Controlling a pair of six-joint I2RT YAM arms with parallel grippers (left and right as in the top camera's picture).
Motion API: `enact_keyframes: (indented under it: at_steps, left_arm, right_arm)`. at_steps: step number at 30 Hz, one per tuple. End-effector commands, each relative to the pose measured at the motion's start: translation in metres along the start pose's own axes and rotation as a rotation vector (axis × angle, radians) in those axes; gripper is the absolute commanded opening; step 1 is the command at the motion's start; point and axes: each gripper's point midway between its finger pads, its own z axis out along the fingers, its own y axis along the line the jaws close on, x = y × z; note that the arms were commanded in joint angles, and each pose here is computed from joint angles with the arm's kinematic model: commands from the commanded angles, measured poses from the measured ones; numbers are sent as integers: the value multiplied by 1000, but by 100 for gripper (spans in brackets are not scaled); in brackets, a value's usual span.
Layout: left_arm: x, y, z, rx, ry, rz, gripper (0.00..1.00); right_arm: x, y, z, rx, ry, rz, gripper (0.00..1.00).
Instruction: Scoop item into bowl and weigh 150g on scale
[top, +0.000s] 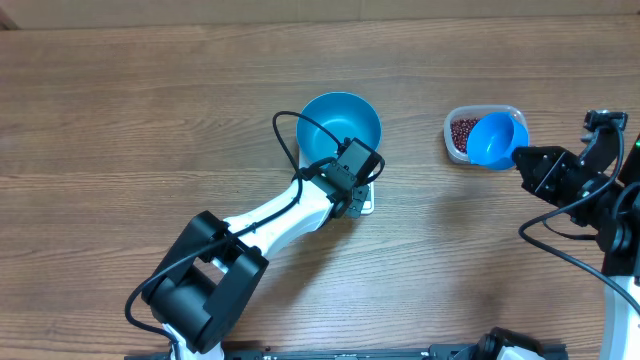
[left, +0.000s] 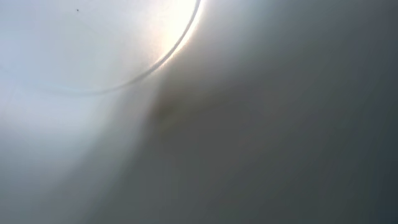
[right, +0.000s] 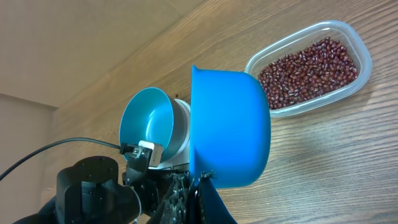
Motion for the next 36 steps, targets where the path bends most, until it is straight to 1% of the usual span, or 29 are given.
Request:
enact_keyframes:
  at_steps: [1, 6, 16, 24, 26, 30, 32, 36]
  left_arm:
    - [9, -5, 10, 5, 36, 21, 4]
    - [14, -4, 13, -6, 54, 38, 4]
    - [12, -4, 8, -13, 74, 45, 4]
    - [9, 3, 7, -20, 74, 0, 4]
    - [0, 1, 0, -12, 53, 11, 4]
    - [-26, -5, -37, 11, 11, 53, 4]
    - [-34, -13, -61, 51, -2, 59, 4]
    - [-47, -34, -105, 183, -40, 60, 4]
  right_arm:
    - [-3, 5, -4, -14, -14, -7, 4]
    - [-3, 5, -4, -14, -12, -6, 4]
    - [-3, 5, -4, -14, -11, -6, 4]
    - [-2, 5, -4, -13, -9, -8, 4]
    - [-3, 5, -4, -14, -14, -11, 4]
    - [-5, 6, -4, -17, -20, -15, 4]
    - [-5, 6, -4, -17, -22, -12, 4]
    - [-5, 6, -4, -17, -21, -12, 4]
